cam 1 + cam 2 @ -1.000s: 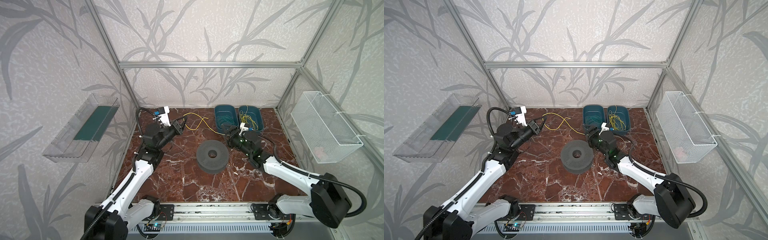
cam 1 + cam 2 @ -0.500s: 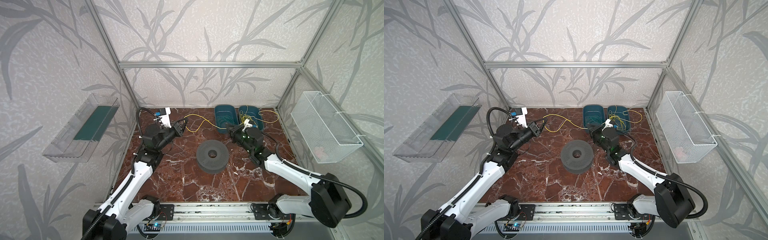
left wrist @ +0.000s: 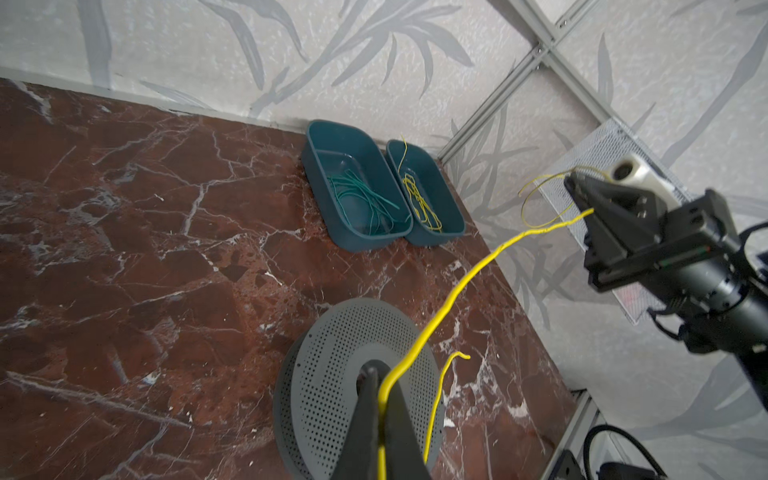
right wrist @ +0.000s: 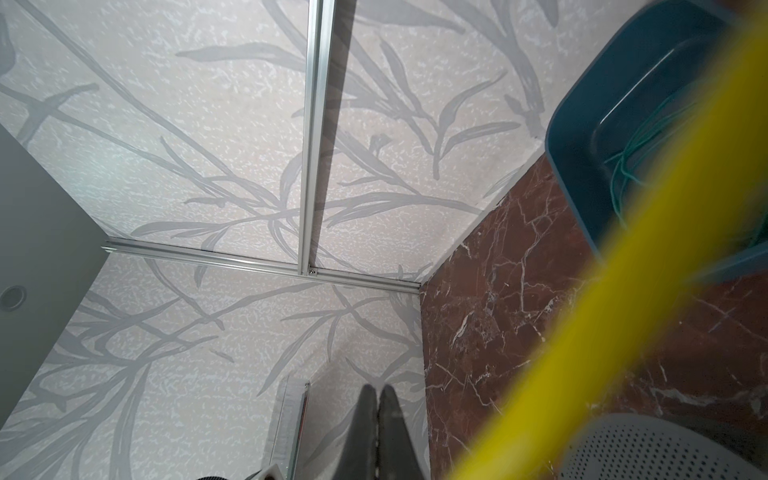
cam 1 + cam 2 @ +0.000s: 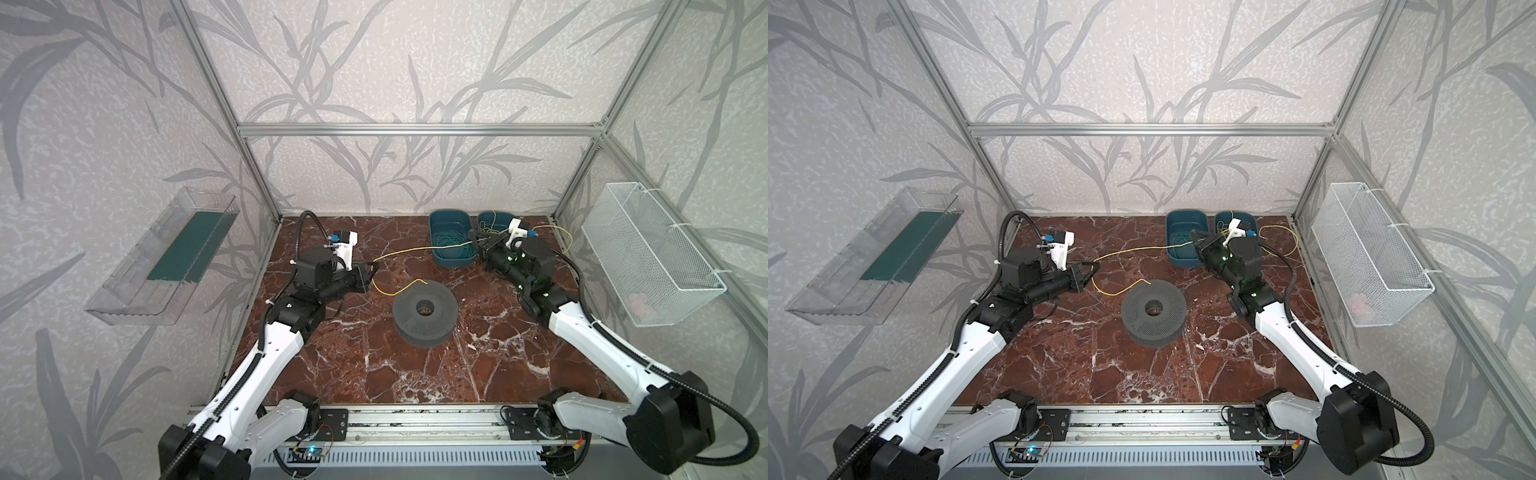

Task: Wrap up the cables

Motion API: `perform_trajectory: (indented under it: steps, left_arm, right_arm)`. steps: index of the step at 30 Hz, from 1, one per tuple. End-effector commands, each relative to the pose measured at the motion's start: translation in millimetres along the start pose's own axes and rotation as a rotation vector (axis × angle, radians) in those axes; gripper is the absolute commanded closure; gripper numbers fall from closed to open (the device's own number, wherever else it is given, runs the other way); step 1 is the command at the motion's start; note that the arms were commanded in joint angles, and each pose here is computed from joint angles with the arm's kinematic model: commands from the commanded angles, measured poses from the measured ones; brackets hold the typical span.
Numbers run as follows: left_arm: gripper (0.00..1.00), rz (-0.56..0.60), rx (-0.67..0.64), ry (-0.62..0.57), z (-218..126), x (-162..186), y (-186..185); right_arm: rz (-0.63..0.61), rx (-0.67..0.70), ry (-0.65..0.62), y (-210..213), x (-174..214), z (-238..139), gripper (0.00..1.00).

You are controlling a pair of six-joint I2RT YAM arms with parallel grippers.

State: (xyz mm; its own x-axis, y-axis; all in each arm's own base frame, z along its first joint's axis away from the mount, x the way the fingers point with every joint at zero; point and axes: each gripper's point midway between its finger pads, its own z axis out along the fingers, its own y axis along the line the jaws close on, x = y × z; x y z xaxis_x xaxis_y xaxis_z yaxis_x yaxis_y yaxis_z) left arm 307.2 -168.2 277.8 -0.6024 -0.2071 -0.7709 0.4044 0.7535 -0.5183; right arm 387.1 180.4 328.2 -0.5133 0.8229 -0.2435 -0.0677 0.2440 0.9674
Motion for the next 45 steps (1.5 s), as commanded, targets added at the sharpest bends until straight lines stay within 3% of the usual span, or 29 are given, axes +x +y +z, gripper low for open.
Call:
perform_trajectory:
  steps: [1, 9, 11, 15, 21, 25, 31, 39, 45]
  left_arm:
    - [0.99, 0.066, -0.112, 0.131, -11.7, 27.9, 18.0]
    - [0.91, 0.202, 0.046, 0.308, 0.0, 73.0, -21.7]
    - [1.0, 0.237, 0.089, 0.318, 1.3, 77.8, -34.1]
    - [1.0, 0.26, 0.156, 0.311, 6.3, 76.3, -57.2]
    - [1.0, 0.138, 0.323, 0.232, 31.7, 59.2, -97.8]
    - [1.0, 0.089, 0.379, 0.203, 50.9, 50.1, -114.4]
    - [1.0, 0.085, 0.405, 0.182, 72.9, 42.5, -127.1]
    - [1.0, 0.099, 0.438, 0.163, 97.7, 30.8, -143.8]
    - [1.0, 0.113, 0.452, 0.201, 115.1, 37.3, -152.8]
  right_arm:
    - [-0.089, -0.047, -0.064, 28.8, -39.7, 7.4, 1.0]
    - [-0.215, -0.056, -0.031, 58.6, -58.6, 35.8, 1.0]
    - [-0.216, -0.049, -0.025, 55.5, -63.8, 42.9, 1.0]
    - [-0.23, -0.045, 0.017, 48.6, -67.9, 57.9, 1.0]
    - [-0.194, -0.019, 0.093, 18.7, -57.9, 70.8, 0.83]
    - [-0.173, 0.001, 0.142, -6.6, -49.5, 69.6, 0.56]
    - [-0.155, 0.042, 0.179, -35.1, -35.3, 50.7, 0.32]
    - [-0.102, 0.061, 0.253, -61.1, -3.7, 22.7, 0.26]
    - [-0.1, 0.013, 0.278, -44.9, 9.2, 1.9, 0.25]
